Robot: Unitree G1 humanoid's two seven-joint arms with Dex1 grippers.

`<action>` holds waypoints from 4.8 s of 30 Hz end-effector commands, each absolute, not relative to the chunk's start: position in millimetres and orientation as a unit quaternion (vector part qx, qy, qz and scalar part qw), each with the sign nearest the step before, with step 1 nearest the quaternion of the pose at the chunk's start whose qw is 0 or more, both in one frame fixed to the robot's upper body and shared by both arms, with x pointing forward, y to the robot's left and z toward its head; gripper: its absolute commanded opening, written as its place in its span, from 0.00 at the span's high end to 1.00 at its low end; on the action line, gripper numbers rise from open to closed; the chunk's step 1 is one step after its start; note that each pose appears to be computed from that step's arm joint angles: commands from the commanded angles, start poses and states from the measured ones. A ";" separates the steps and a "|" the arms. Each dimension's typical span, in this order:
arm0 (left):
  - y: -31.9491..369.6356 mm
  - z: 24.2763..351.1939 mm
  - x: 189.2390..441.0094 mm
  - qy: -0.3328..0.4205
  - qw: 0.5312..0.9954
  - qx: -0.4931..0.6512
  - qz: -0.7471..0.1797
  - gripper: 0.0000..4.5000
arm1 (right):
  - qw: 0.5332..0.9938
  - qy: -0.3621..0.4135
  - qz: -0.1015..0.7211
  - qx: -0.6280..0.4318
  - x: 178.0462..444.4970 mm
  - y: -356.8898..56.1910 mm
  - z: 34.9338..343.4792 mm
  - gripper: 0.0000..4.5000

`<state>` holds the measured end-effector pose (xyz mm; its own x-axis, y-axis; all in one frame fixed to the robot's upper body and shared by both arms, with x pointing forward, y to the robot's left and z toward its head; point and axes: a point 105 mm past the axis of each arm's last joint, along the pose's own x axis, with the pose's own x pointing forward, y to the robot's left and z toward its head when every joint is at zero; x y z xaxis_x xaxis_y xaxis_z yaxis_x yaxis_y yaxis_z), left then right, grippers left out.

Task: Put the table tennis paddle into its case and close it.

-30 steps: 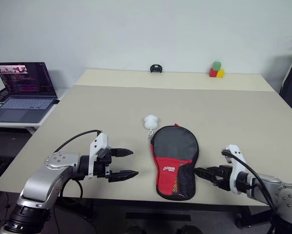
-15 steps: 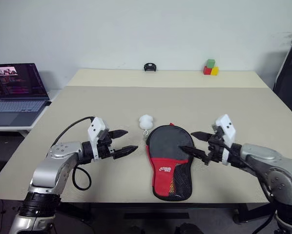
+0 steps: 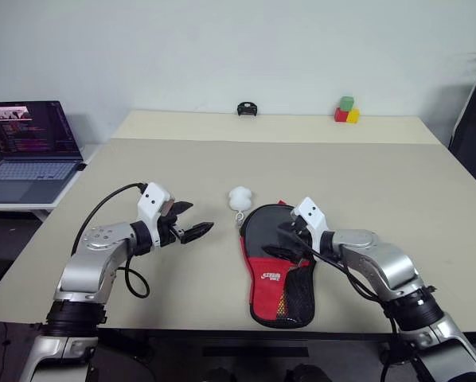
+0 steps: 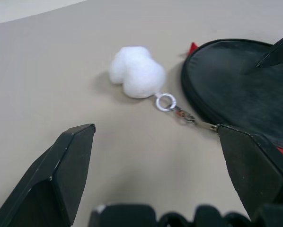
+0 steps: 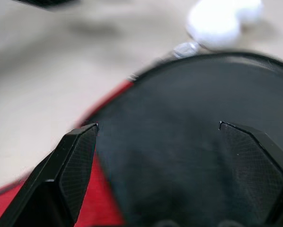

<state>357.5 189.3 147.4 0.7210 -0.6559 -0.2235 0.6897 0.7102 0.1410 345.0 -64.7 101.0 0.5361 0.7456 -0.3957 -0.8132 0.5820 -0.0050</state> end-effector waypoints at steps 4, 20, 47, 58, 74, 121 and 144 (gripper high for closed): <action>170.8 160.8 380.5 0.073 0.916 0.107 -0.381 0.00 | 0.884 0.170 0.420 -0.112 355.1 -69.5 98.9 0.01; 118.5 143.3 449.4 0.153 0.915 0.109 -0.356 0.00 | 0.888 0.177 0.417 -0.085 342.3 -56.2 88.5 0.01; 104.0 115.2 449.4 0.188 0.912 0.116 -0.345 0.93 | 0.902 0.202 0.375 -0.074 336.2 -70.6 80.5 0.00; 90.3 146.9 458.9 0.145 0.913 0.160 -0.347 0.93 | 0.892 0.263 0.346 -0.126 332.3 -86.4 46.3 0.00; 64.3 152.7 467.7 0.101 0.914 0.252 -0.302 0.93 | 0.881 0.295 0.352 -0.111 313.4 -77.4 28.8 0.00; -37.0 132.0 437.5 0.055 0.842 0.379 -0.381 0.17 | 0.888 0.315 0.330 -0.055 277.7 -41.0 16.9 0.00; 52.5 209.8 450.3 -0.081 0.867 0.269 -0.412 0.08 | 0.908 0.259 0.327 -0.032 306.1 -69.5 56.4 0.00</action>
